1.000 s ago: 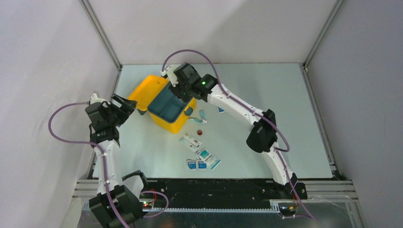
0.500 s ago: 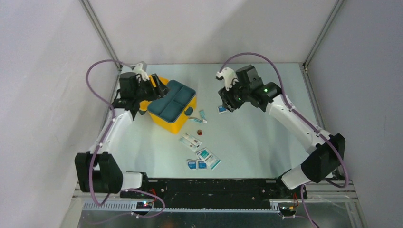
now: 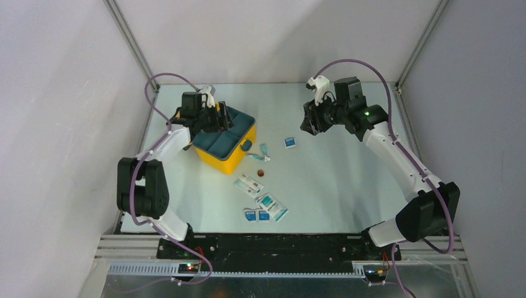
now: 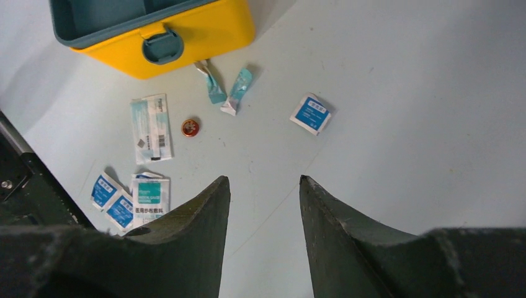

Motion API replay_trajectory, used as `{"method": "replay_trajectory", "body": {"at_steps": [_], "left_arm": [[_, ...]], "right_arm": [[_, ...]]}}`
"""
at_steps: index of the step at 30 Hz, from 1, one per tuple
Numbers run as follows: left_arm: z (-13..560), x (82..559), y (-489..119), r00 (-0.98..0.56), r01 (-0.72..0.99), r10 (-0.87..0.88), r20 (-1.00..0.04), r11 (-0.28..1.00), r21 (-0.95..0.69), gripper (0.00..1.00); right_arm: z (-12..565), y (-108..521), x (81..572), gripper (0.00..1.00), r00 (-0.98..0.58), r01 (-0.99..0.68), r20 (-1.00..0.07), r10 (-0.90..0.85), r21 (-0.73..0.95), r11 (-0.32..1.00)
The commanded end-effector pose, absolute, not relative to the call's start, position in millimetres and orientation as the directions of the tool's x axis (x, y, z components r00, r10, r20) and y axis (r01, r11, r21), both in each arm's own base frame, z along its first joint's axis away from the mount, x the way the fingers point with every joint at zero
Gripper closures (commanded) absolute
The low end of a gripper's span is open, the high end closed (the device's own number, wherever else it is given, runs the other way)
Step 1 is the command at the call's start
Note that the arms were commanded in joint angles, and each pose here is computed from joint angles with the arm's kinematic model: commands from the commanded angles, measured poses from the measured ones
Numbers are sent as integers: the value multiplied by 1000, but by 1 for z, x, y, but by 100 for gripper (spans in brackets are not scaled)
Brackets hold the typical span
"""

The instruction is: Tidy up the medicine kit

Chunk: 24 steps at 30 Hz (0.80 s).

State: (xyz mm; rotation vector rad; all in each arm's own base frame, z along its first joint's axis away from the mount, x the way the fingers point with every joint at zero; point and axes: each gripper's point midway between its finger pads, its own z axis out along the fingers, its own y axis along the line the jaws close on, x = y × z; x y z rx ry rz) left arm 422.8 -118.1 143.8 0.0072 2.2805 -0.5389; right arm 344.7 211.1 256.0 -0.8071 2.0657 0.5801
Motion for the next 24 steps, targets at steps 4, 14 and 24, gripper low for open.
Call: {"method": "replay_trajectory", "body": {"at_steps": [4,14,24], "left_arm": [[143,431,-118,-695,190,-117,-709,921,-339,22],[193,420,-119,-600,253,-96,-795,919,-302,23],[230,394,-132,-429,405,144,-892,913,-47,24]], "right_arm": [[287,221,338,50,-387,-754,-879,-279,127,644],[285,219,340,50,-385,-753,-879,-281,122,647],[252,229,345,50,-402,-774,-841,-363,101,625]]}}
